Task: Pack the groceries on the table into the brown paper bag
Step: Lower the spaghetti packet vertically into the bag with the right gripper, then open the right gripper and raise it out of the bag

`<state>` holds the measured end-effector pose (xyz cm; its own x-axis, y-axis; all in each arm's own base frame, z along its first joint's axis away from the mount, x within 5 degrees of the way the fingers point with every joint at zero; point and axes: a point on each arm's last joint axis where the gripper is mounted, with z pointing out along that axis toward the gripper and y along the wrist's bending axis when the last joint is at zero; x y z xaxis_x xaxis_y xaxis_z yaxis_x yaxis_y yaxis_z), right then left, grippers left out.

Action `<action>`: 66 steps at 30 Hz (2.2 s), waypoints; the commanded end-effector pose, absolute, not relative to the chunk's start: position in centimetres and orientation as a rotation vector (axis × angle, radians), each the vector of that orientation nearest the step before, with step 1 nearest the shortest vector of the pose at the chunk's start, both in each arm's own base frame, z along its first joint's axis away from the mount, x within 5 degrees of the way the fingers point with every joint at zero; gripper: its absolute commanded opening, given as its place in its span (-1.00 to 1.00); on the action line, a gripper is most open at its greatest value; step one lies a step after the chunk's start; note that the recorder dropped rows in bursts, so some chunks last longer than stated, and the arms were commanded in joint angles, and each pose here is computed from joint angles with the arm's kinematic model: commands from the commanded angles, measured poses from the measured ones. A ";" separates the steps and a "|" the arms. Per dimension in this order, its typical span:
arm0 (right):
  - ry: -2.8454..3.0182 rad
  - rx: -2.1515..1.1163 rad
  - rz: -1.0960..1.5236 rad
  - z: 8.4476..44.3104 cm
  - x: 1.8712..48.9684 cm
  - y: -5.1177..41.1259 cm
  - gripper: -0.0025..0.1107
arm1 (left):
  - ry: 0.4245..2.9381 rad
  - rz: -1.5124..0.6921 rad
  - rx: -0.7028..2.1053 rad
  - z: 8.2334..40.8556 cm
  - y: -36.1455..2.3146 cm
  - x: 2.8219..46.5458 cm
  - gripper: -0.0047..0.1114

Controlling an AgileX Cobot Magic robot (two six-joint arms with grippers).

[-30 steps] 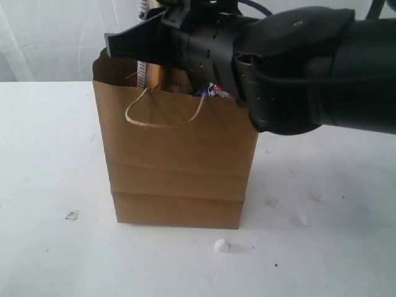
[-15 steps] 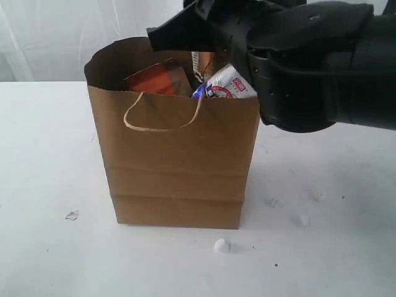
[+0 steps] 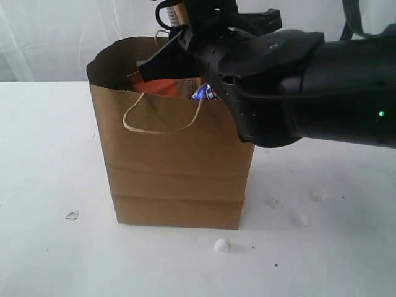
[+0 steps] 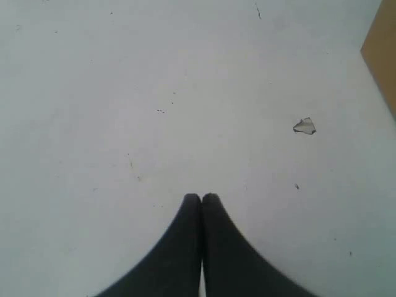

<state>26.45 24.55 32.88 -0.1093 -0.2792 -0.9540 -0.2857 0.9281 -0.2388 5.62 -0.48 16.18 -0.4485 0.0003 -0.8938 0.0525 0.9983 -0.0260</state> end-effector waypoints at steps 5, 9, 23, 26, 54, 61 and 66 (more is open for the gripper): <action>1.680 -0.439 -0.053 32.6 27.0 24.7 -0.96 | 2.037 -0.071 0.028 16.1 -0.5 5.6 -0.92; 1.732 -0.412 -0.036 31.8 27.1 24.8 -0.96 | 2.037 -0.071 0.028 16.1 -0.5 5.6 -0.92; 1.774 -0.463 0.007 30.4 27.3 25.7 -0.86 | 2.037 -0.071 0.028 16.1 -0.5 5.6 -0.92; 1.775 -0.464 0.008 30.4 27.3 25.7 -0.67 | 2.037 -0.071 0.028 16.1 -0.5 5.6 -0.92; 1.710 -0.354 -0.016 33.5 26.7 24.1 -0.01 | 2.037 -0.071 0.028 16.1 -0.5 5.6 -0.92; 1.629 -0.331 0.083 37.3 25.9 23.7 -0.01 | 2.037 -0.071 0.028 16.1 -0.5 5.6 -0.92; 1.603 -0.320 0.107 38.5 25.4 23.2 -0.01 | 2.037 -0.071 0.028 16.1 -0.5 5.6 -0.92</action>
<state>25.63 23.46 37.79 -0.0464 -0.1462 -0.9882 -0.2624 0.9563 -0.1291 5.62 -0.48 16.18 -0.4485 0.0003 -0.8938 0.0525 0.9983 -0.0260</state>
